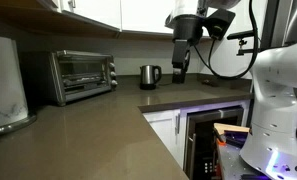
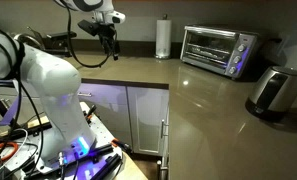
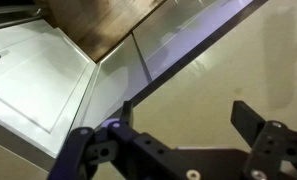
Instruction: Open the door of the mini oven
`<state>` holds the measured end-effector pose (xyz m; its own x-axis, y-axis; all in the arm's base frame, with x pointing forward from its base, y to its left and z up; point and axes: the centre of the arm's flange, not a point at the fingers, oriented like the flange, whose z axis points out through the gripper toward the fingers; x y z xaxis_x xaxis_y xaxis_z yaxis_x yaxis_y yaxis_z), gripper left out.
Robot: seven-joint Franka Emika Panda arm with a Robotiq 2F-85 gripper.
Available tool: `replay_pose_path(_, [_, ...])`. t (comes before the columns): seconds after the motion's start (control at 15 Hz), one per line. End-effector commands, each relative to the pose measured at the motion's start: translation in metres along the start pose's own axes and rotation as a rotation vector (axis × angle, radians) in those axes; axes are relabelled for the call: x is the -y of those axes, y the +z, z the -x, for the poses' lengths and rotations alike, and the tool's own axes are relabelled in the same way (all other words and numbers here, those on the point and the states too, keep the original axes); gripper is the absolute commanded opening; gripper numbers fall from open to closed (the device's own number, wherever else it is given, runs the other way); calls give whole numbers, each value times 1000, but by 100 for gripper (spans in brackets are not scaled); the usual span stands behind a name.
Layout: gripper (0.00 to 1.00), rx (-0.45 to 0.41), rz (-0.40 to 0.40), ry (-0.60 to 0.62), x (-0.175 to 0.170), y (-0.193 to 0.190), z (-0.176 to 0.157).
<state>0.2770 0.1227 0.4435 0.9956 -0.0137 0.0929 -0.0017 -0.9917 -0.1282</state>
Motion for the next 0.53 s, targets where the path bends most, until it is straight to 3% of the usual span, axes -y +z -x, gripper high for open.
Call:
replay_pose_path(0.0, [100, 13, 4, 2, -2, 4, 2])
replay_pose_path(0.47, [100, 36, 11, 7, -5, 14, 4])
